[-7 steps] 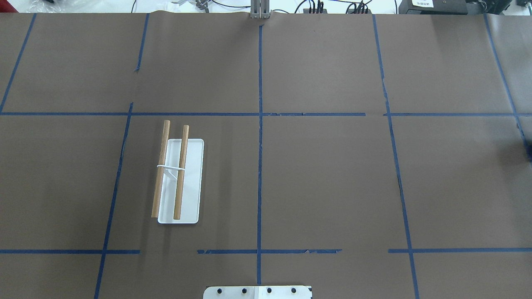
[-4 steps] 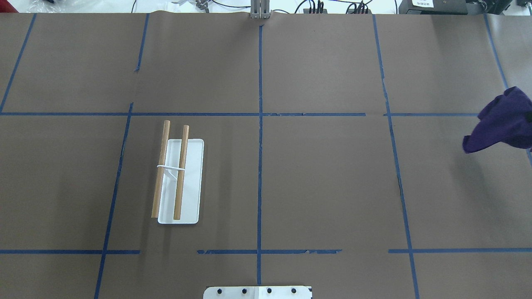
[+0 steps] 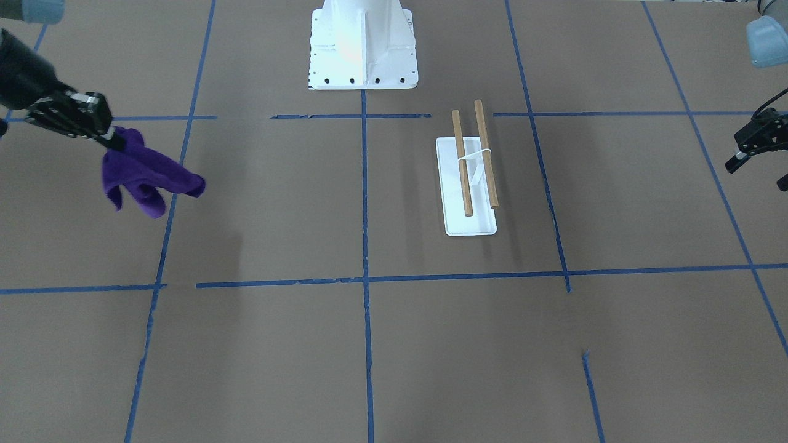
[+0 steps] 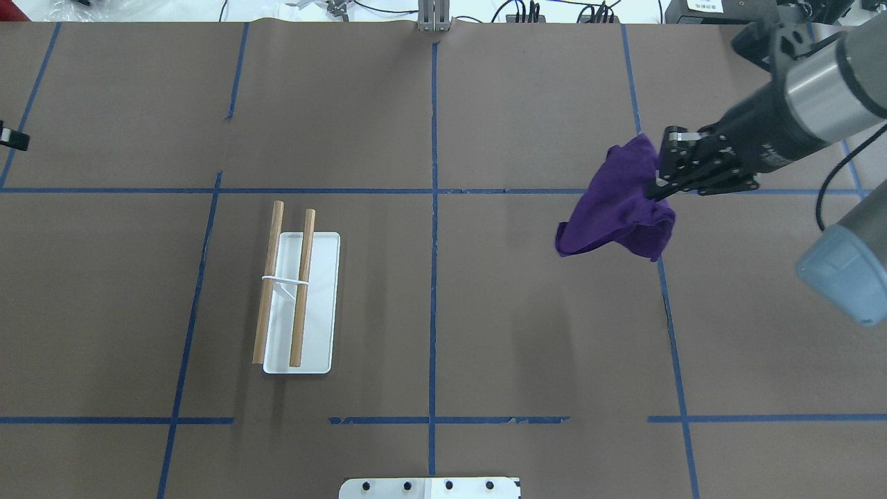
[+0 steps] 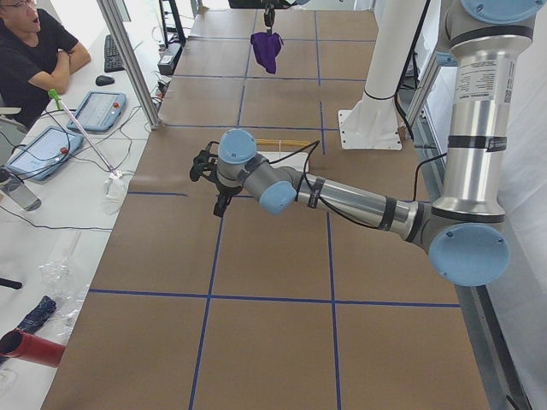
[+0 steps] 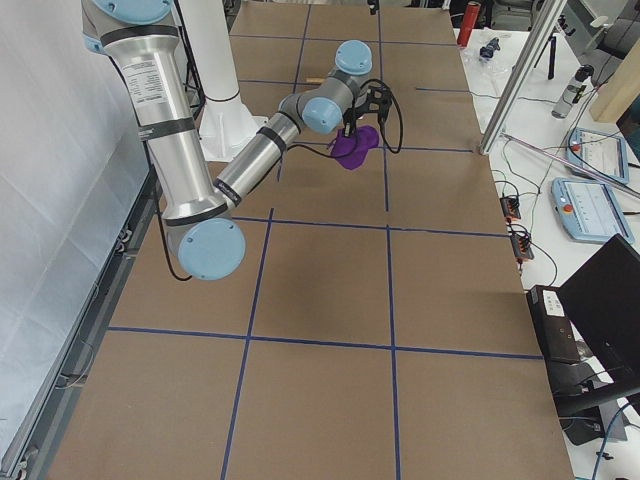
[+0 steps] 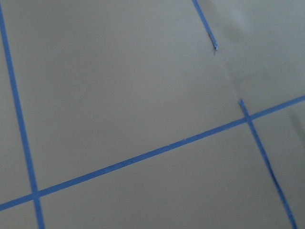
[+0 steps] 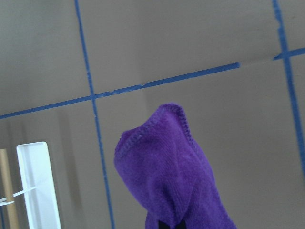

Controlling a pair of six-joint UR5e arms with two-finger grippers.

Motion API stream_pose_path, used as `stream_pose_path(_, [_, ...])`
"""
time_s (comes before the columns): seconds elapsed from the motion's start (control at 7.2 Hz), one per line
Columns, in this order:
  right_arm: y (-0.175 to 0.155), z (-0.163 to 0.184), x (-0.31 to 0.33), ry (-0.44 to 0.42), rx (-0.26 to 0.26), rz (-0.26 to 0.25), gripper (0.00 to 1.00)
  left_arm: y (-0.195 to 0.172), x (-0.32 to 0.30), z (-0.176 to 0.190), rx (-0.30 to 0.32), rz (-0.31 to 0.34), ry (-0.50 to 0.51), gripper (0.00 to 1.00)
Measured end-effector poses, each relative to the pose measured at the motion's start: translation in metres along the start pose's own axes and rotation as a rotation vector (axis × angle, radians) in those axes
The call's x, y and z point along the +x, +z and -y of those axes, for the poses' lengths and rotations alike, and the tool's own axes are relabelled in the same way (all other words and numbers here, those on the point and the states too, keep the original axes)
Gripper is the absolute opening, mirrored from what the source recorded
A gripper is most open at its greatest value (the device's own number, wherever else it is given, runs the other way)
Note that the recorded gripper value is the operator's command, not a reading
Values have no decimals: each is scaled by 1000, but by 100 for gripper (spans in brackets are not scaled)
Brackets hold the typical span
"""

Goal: Hang towel on rack

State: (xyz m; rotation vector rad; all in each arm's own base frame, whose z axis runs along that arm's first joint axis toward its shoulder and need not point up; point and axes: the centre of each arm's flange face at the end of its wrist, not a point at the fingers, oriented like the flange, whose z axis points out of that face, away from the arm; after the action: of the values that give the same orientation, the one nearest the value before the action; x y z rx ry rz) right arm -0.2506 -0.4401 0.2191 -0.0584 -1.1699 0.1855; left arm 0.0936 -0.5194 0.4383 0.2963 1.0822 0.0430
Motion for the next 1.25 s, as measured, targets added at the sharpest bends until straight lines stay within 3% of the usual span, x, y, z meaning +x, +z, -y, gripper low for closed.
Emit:
stream_pose_path(0.28, [33, -46, -80, 78, 46, 53, 0, 19, 96, 27, -71, -120, -264, 100])
stream_pose_path(0.56, [47, -72, -124, 184, 93, 104, 0, 36, 196, 32, -154, -200, -467, 100])
stream_pose_path(0.83, [56, -88, -145, 194, 122, 130, 0, 50, 282, 25, -236, -251, -596, 100])
stream_pose_path(1.25, [78, -117, -168, 125, 168, 146, 0, 61, 349, 21, -283, -277, -693, 98])
